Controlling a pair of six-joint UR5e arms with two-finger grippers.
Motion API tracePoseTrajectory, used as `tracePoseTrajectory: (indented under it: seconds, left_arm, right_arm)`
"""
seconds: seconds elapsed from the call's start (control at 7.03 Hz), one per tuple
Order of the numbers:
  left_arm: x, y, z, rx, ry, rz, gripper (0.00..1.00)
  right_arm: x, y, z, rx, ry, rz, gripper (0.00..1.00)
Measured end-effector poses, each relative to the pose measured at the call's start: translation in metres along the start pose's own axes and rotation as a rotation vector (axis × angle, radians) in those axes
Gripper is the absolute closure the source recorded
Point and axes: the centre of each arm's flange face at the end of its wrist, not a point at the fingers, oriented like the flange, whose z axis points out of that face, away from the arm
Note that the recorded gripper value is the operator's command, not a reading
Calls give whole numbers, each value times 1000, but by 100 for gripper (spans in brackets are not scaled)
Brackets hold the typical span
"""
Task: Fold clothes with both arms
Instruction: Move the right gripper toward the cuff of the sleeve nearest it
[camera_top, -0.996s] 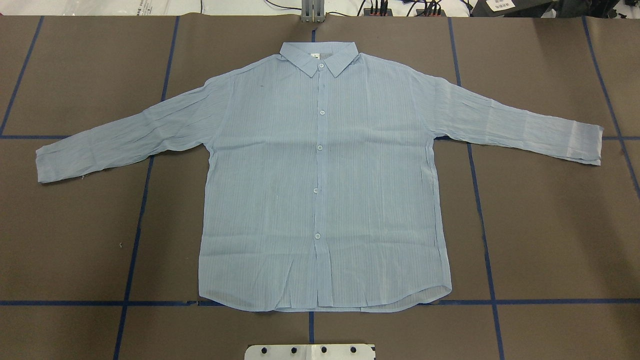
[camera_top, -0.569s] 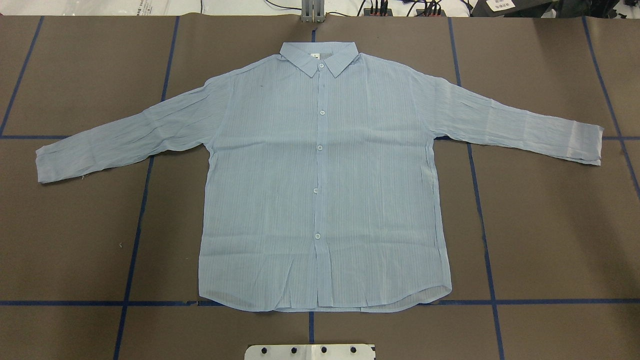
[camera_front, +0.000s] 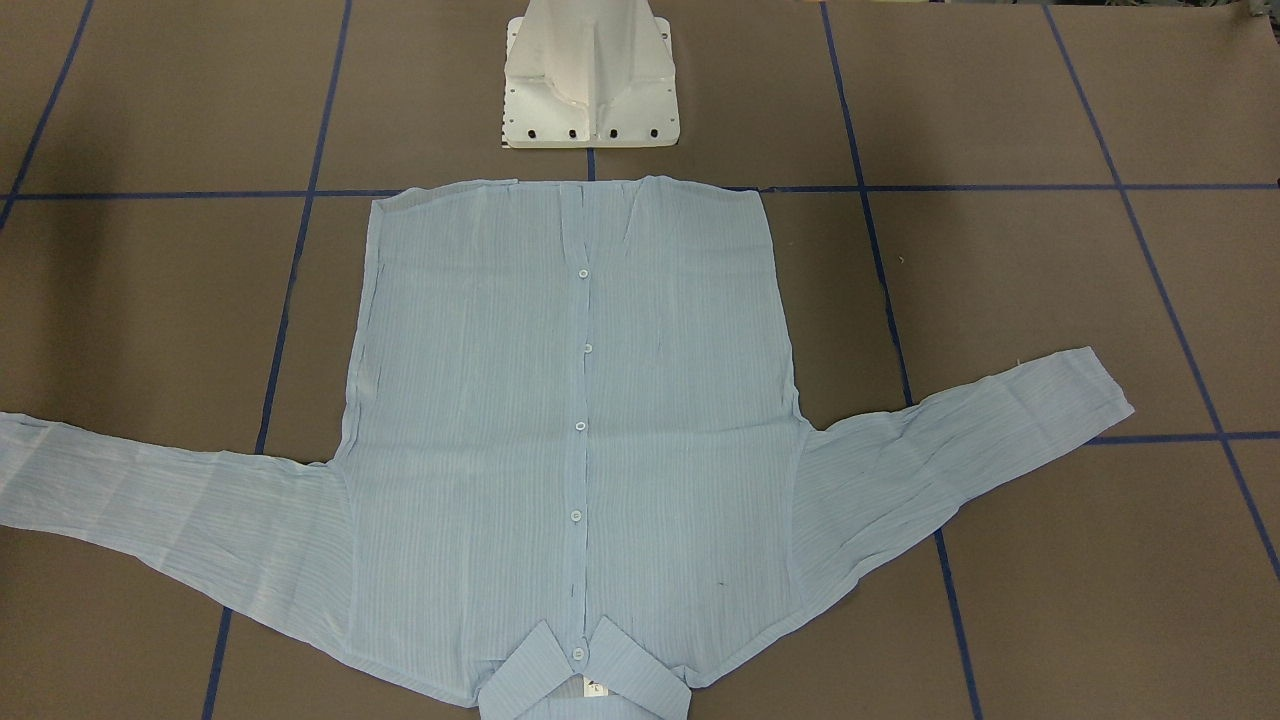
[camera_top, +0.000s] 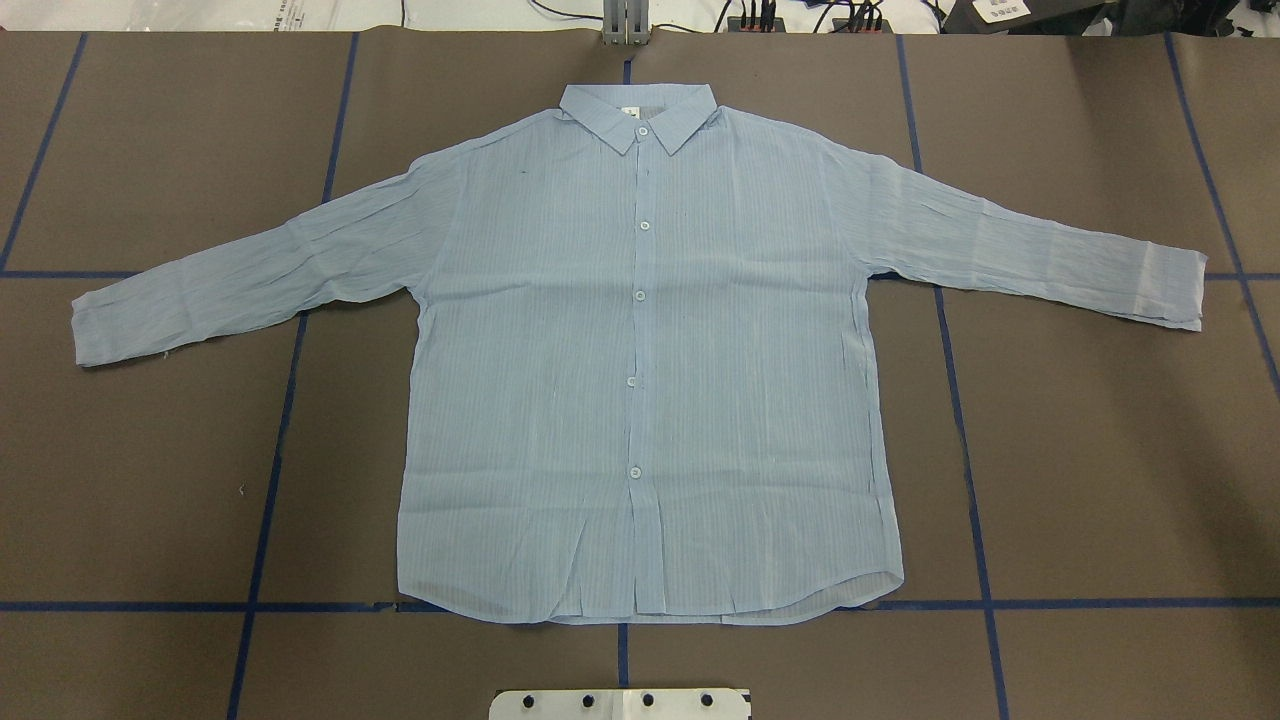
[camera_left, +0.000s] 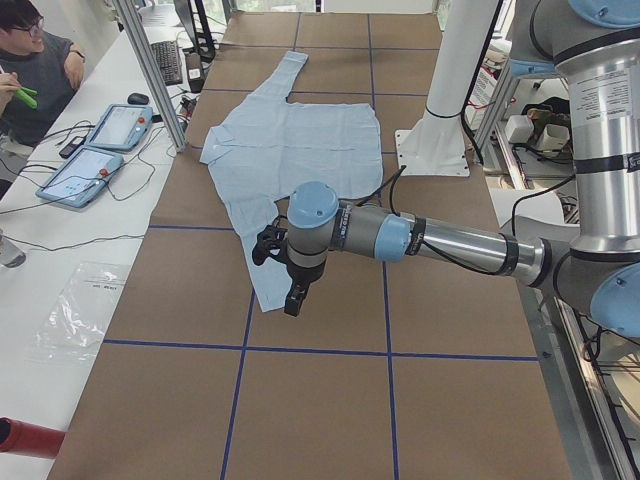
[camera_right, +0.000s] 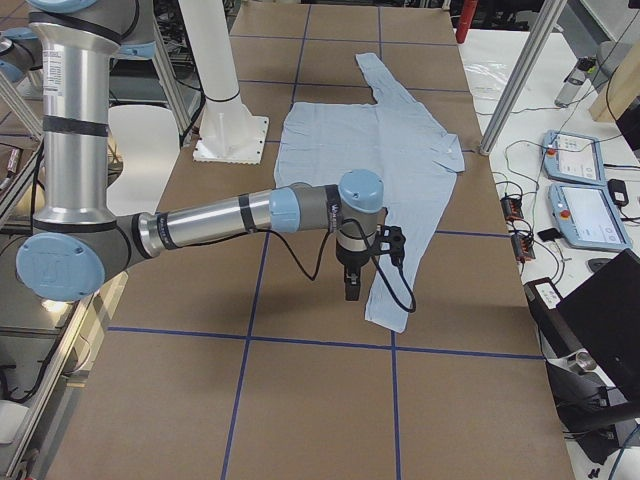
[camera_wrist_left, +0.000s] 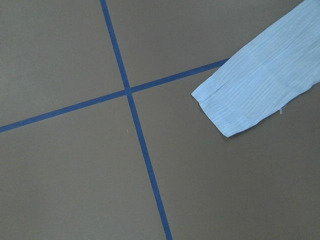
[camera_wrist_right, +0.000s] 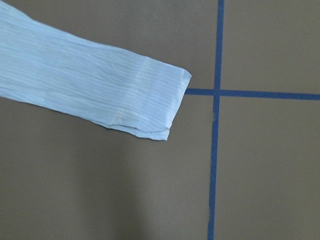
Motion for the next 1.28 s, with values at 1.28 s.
tracePoseTrajectory:
  seconds: [1.28]
  left_arm:
    - [12, -31, -17, 71, -7, 73, 0]
  right_arm:
    - [-6, -70, 185, 59, -17, 108, 23]
